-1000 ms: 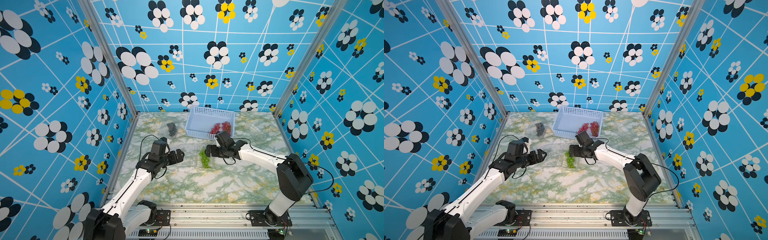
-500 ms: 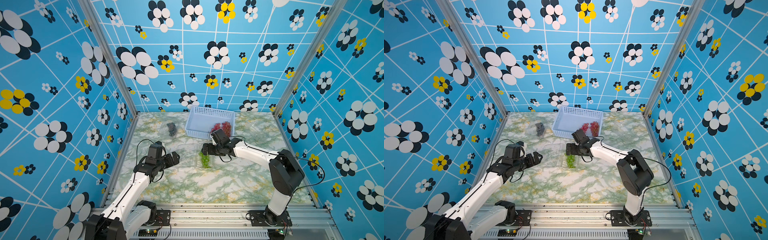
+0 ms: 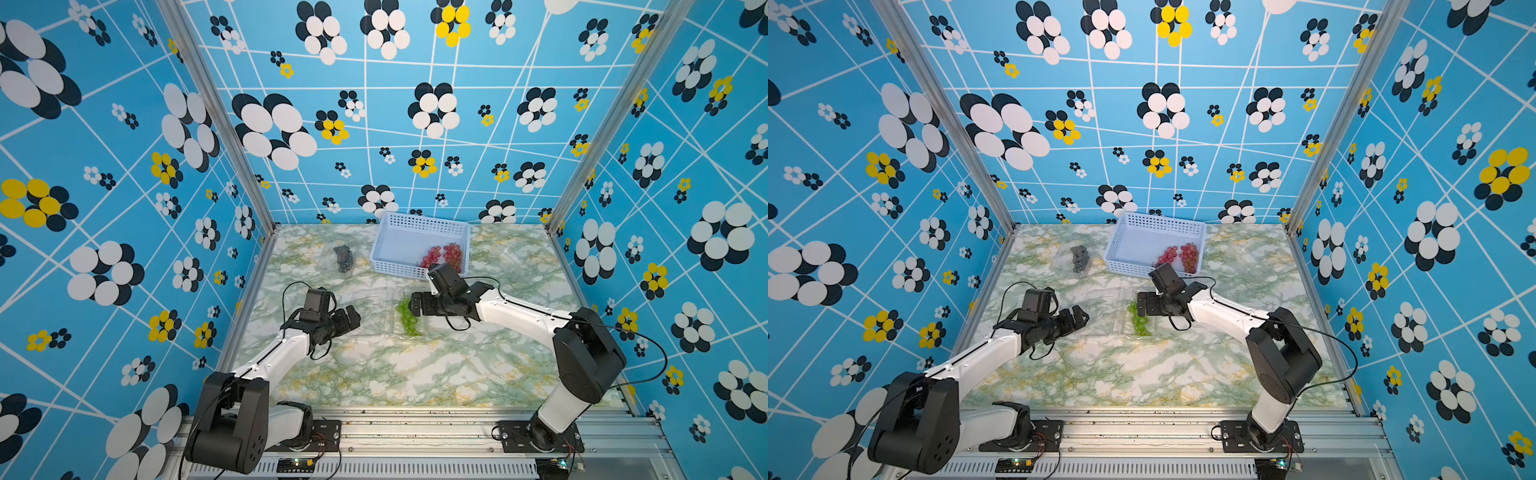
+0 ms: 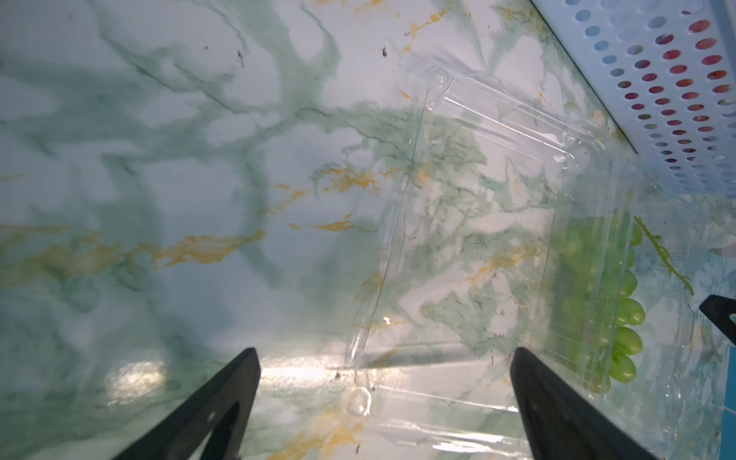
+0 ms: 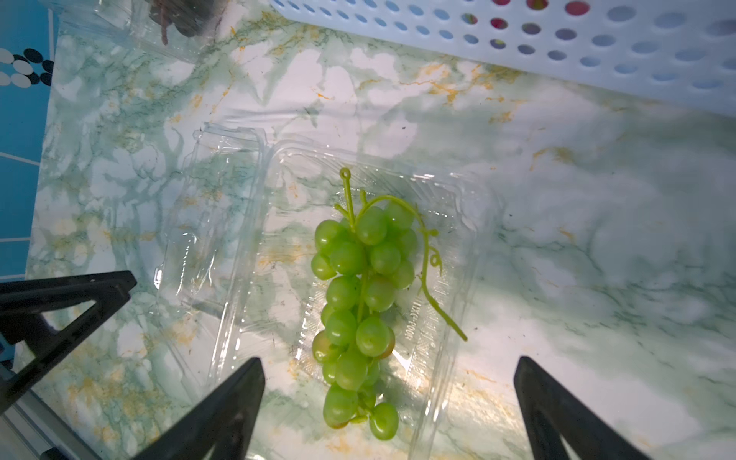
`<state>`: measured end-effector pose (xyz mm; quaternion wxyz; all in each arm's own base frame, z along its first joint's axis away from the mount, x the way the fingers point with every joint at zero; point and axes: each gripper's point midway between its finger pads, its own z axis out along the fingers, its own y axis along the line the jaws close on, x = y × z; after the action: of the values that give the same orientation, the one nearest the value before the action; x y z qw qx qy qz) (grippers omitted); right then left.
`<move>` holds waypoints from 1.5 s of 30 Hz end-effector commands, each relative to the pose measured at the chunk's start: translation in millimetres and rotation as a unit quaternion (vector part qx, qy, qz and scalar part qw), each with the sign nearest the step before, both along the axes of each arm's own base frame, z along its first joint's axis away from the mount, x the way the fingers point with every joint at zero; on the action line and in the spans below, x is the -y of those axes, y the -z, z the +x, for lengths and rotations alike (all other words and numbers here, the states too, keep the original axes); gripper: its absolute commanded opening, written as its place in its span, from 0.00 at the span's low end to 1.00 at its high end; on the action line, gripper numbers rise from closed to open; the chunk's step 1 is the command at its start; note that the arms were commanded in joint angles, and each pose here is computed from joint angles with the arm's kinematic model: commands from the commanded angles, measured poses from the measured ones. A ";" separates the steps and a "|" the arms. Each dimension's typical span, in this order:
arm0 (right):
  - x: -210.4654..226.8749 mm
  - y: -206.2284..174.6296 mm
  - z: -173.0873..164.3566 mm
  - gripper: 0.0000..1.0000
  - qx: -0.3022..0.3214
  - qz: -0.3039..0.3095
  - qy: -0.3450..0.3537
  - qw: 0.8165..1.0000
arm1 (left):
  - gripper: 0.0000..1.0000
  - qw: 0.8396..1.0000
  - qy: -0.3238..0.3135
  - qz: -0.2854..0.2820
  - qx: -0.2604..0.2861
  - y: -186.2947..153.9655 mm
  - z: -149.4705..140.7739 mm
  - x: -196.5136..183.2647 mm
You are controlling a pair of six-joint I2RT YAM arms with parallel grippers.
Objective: Pack grapes into containers
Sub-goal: Close the packing box at the center of the board.
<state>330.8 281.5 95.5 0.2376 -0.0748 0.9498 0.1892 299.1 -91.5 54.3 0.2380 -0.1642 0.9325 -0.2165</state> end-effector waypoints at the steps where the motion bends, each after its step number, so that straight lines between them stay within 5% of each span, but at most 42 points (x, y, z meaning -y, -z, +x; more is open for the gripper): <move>1: 6.1 9.3 -5.3 0.99 0.003 -0.020 -0.007 1.000 | 1.00 1.000 0.000 -0.005 0.018 -1.7 21.2 0.3; 12: -2.7 16.6 -1.6 0.99 -0.004 -0.007 -0.011 1.000 | 1.00 0.996 0.043 -0.070 0.027 7.9 45.6 18.5; 24: -9.5 23.5 2.2 0.99 -0.011 -0.004 -0.014 1.000 | 1.00 0.988 0.083 -0.125 0.031 20.3 37.5 38.9; 45: -20.7 18.9 6.3 0.99 -0.013 0.021 -0.015 1.000 | 0.99 0.975 0.111 -0.154 0.118 -44.9 8.9 55.3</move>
<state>332.6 291.1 68.2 0.2194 -0.0829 0.9521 0.1962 318.0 -142.8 95.0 0.2979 -0.0737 0.8638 -0.3996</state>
